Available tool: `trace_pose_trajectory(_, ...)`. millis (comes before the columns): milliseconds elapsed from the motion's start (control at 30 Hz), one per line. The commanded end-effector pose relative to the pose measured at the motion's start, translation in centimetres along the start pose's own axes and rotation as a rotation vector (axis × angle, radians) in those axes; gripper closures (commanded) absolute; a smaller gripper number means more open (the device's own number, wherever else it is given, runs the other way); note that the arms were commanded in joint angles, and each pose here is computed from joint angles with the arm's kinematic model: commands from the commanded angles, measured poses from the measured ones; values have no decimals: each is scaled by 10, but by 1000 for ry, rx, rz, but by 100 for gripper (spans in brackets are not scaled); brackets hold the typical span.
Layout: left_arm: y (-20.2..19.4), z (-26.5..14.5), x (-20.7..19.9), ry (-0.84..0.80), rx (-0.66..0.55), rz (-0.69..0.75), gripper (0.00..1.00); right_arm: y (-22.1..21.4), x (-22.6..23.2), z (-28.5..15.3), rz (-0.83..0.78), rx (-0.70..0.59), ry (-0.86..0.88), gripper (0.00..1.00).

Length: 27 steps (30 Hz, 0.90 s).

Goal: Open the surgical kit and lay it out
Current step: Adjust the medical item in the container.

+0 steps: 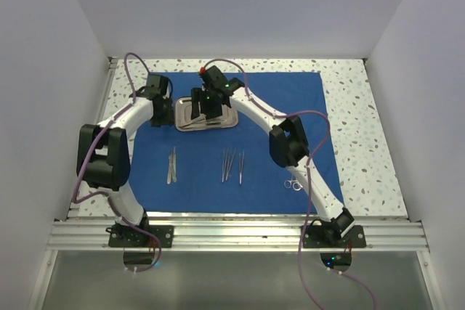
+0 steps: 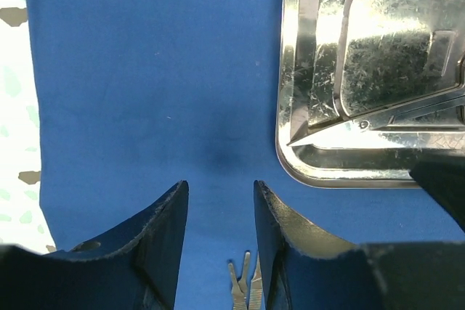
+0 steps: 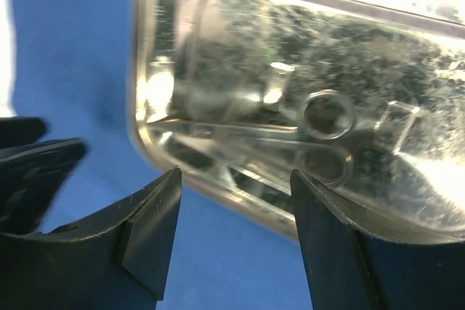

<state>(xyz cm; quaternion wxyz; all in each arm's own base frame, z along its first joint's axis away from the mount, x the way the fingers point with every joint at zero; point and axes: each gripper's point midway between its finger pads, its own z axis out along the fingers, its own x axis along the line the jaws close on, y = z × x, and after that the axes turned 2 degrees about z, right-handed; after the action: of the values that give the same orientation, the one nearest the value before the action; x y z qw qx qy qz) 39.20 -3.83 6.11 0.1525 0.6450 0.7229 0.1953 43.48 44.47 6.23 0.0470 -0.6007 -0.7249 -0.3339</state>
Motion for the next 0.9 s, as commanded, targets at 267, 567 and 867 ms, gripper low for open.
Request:
trace_pose_trajectory(267,5,-16,8,12,-39,-10,57,-13,-56,20,-18,31,-158,37)
trace_pose_trajectory(567,3,-16,12,22,-44,-9,57,-23,-135,-27,2,73,-418,43)
trace_pose_trajectory(867,2,-9,9,2,-34,-16,59,14,-136,-84,30,-34,-386,45)
